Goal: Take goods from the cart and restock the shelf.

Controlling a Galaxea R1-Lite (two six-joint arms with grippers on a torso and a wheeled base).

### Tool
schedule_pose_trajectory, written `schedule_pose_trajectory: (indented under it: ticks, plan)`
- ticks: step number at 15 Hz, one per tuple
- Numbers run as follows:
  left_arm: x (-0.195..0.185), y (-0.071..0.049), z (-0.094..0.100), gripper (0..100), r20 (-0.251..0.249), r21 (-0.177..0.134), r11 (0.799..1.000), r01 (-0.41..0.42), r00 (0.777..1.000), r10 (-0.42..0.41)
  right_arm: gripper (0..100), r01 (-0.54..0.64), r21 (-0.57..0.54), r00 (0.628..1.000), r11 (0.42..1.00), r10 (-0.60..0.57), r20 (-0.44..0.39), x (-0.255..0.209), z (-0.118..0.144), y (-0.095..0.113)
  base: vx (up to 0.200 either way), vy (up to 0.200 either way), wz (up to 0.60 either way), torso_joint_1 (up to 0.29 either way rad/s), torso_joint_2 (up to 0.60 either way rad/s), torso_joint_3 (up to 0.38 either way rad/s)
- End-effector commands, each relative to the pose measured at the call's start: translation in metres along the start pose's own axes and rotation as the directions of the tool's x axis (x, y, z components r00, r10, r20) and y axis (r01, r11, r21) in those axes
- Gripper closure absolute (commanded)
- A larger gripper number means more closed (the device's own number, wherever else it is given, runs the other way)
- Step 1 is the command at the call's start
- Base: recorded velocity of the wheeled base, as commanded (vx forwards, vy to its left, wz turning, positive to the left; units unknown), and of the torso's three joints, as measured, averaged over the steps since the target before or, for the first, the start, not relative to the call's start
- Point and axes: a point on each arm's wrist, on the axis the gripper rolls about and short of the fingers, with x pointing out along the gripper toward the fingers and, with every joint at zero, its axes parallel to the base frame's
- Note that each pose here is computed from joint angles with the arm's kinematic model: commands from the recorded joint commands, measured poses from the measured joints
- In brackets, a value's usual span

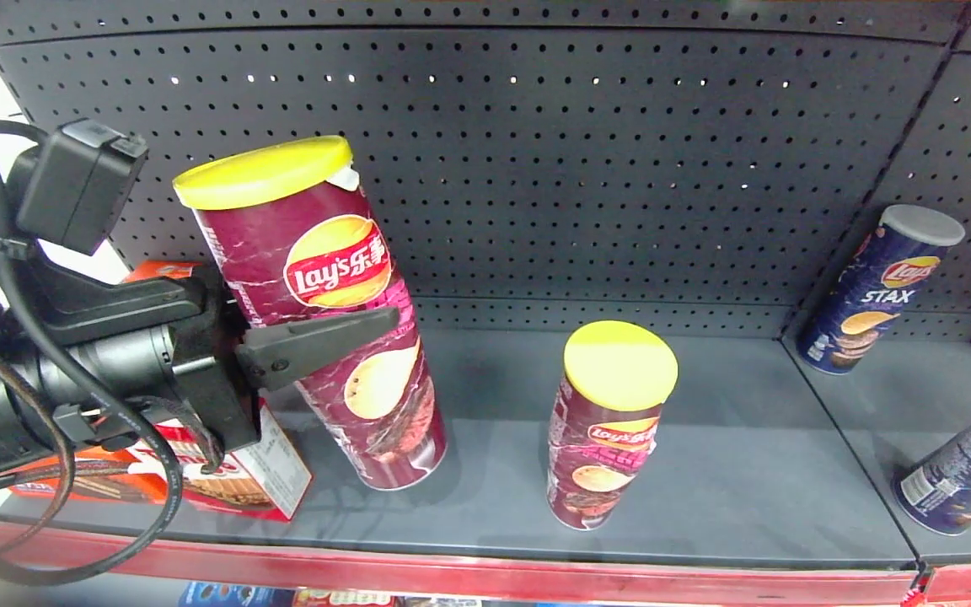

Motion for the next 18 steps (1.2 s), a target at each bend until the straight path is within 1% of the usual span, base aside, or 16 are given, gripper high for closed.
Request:
schedule_pose_trajectory:
  ticks: [1,2,3,4,5,6,7,8,9,10,11,12,13,15,17,18]
  plan:
    - [-0.001,-0.002,-0.005,100,-0.002,-0.003,1.0,0.012,1.0,-0.012,0,0.006,-0.016,0.999,1.0,-0.005,0.053,-0.011,0.0,0.003,0.0,0.0,0.0,0.0,0.0,0.0]
    - [0.0,-0.005,-0.006,100,0.004,-0.001,0.999,0.032,0.999,-0.032,0,0.005,-0.014,0.999,1.0,-0.005,0.05,-0.011,0.0,0.003,0.0,0.0,0.0,0.0,0.0,0.0]
    - [0.002,-0.007,-0.004,100,0.005,-0.008,0.999,0.043,0.999,-0.043,0,0.006,-0.014,0.999,1.0,-0.005,0.051,-0.011,0.0,0.003,0.0,0.0,0.0,0.0,0.0,0.0]
    - [0.005,-0.005,0.003,100,0.019,-0.013,1.0,0.022,1.0,-0.022,0,0.003,-0.013,0.999,1.0,-0.002,0.053,-0.011,0.001,0.003,0.0,0.0,0.0,0.0,0.0,0.0]
    - [0.008,-0.004,0.01,100,0.003,-0.037,0.999,-0.016,1.0,0.016,0,-0.002,-0.012,0.999,1.0,0.003,0.053,-0.011,0.001,0.003,0.0,0.0,0.0,0.0,0.0,0.0]
    - [0.012,-0.003,0.018,100,-0.024,-0.053,0.998,-0.041,0.999,0.04,0,-0.007,-0.012,0.999,1.0,0.007,0.052,-0.011,0.0,0.004,0.0,0.0,0.0,0.0,0.0,0.0]
    - [0.016,-0.005,0.028,100,-0.052,-0.074,0.997,-0.034,0.998,0.03,0,-0.011,-0.012,0.999,1.0,0.012,0.052,-0.011,0.0,0.004,0.0,0.0,0.0,0.0,0.0,0.0]
    - [0.023,-0.001,0.031,100,-0.071,-0.075,0.997,-0.031,0.997,0.025,0,-0.017,-0.013,0.998,1.0,0.018,0.056,-0.011,0.001,0.004,0.0,0.0,0.0,0.0,0.0,0.0]
    - [0.032,0.006,0.028,100,-0.083,-0.059,0.998,-0.029,0.996,0.024,0,-0.022,-0.012,0.998,1.0,0.022,0.057,-0.011,0.001,0.004,0.0,0.0,0.0,0.0,0.0,0.0]
    - [0.04,0.012,0.024,100,-0.1,-0.033,0.999,-0.029,0.995,0.025,0,-0.025,-0.013,0.998,1.0,0.025,0.061,-0.011,0.002,0.004,0.0,0.0,0.0,0.0,0.0,0.0]
    - [0.049,0.021,0.012,100,-0.143,0.023,0.999,-0.025,0.989,0.028,0,-0.045,0.006,0.996,0.999,0.045,0.071,-0.011,0.004,0.005,0.0,0.0,0.0,0.0,0.0,0.0]
    - [0.056,0.026,0.005,100,-0.164,0.04,0.999,-0.023,0.986,0.03,0,-0.064,0.02,0.995,0.998,0.062,0.079,-0.012,0.006,0.005,0.0,0.0,0.0,0.0,0.0,0.0]
    - [0.062,0.029,0.001,100,-0.178,0.039,0.999,-0.033,0.983,0.04,0,-0.073,0.02,0.994,0.997,0.071,0.085,-0.012,0.007,0.005,0.0,0.0,0.0,0.0,0.0,0.0]
    - [0.076,0.039,-0.001,100,-0.181,0.046,0.997,-0.064,0.981,0.072,0,-0.073,0.018,0.993,0.997,0.071,0.09,-0.012,0.009,0.005,0.0,0.0,0.0,0.0,0.0,0.0]
    - [0.09,0.05,0.004,100,-0.163,0.057,0.995,-0.08,0.983,0.088,0,-0.072,0.022,0.994,0.997,0.07,0.079,-0.012,0.006,0.005,0.0,0.0,0.0,0.0,0.0,0.0]
    - [0.094,0.052,0.006,100,-0.156,0.061,0.995,-0.081,0.984,0.09,0,-0.072,0.022,0.994,0.997,0.07,0.079,-0.012,0.006,0.005,0.0,0.0,0.0,0.0,0.0,0.0]
